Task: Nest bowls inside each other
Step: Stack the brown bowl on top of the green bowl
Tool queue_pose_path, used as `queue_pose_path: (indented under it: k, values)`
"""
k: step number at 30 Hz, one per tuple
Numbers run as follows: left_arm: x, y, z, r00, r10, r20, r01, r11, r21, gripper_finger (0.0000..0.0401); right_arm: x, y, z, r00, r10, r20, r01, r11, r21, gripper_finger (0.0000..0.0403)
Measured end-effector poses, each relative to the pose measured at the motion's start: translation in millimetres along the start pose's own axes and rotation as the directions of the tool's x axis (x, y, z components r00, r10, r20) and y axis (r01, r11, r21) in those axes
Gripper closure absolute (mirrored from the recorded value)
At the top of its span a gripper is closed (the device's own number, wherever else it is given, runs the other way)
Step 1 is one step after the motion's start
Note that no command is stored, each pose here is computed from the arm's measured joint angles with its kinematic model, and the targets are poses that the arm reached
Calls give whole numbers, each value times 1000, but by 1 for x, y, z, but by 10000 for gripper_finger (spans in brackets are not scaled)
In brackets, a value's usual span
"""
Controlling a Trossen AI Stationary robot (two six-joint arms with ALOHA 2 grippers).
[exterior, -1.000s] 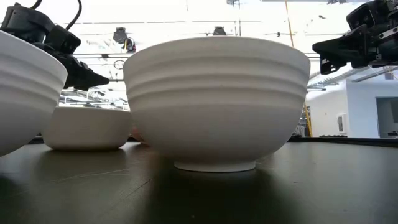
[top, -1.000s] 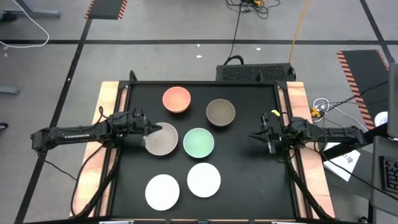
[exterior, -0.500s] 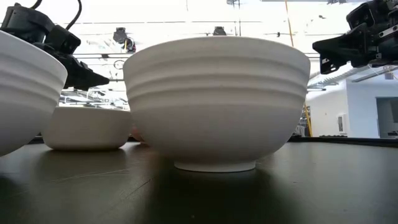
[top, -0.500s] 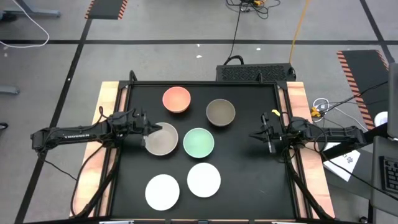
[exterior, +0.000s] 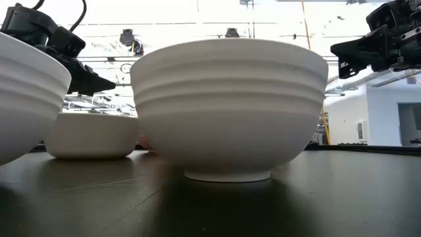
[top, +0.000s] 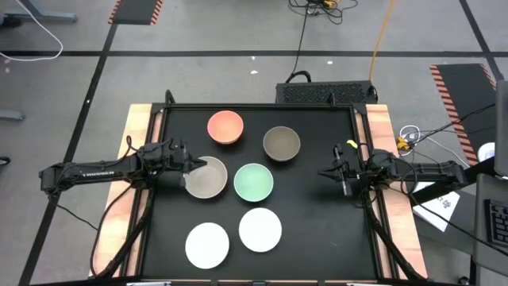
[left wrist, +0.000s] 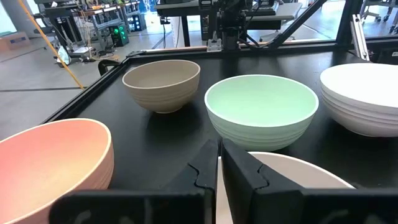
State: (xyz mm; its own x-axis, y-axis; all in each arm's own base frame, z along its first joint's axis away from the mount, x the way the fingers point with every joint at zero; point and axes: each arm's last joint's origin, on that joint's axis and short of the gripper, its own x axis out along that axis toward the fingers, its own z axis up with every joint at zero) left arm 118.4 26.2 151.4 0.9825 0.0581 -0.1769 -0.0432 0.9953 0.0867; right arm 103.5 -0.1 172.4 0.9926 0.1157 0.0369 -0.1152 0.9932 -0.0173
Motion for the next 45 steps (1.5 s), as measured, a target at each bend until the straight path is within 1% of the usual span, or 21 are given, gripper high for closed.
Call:
queue_pose_path:
  k: [2,6,10,11,14,17,22,24,27,32,36,41,45]
  values:
    - [0,0,0,1000,0,5,0,1000,1,377,0,0,0,1000,0,0,0,1000,0,403]
    - [0,1,6,998,7,64,-8,1000,10,377,0,0,1,1000,0,9,0,1000,-2,403]
    - [0,1,9,996,3,92,4,997,-74,377,0,0,5,999,0,47,1,1000,-8,403]
    - [0,1,9,996,2,90,5,997,-75,377,0,0,5,999,-1,50,1,1000,-12,403]
    - [-1,1,11,993,5,118,-4,1000,-3,377,0,0,4,999,-1,37,3,998,-67,403]
    - [-1,1,14,989,6,145,-10,1000,25,377,0,0,2,1000,-1,26,3,994,-111,403]
    - [-1,1,16,986,5,166,-10,999,33,377,0,0,4,999,0,40,5,994,-108,403]
    - [-2,1,18,982,6,187,-13,999,33,377,0,0,4,999,0,40,5,994,-108,403]
    - [-3,2,22,974,9,224,-10,1000,1,377,0,0,4,999,0,40,5,994,-108,403]
    - [-4,2,27,960,13,278,-15,1000,4,377,0,0,3,999,0,36,4,994,-107,403]
    - [-5,3,29,954,37,298,-41,999,10,377,0,0,4,999,-1,36,4,994,-108,403]
    - [-5,4,30,951,76,299,-69,997,-35,377,0,0,3,999,-1,36,5,994,-107,403]
    - [-5,4,29,951,83,298,-76,996,-35,377,0,0,3,999,0,36,4,994,-107,403]
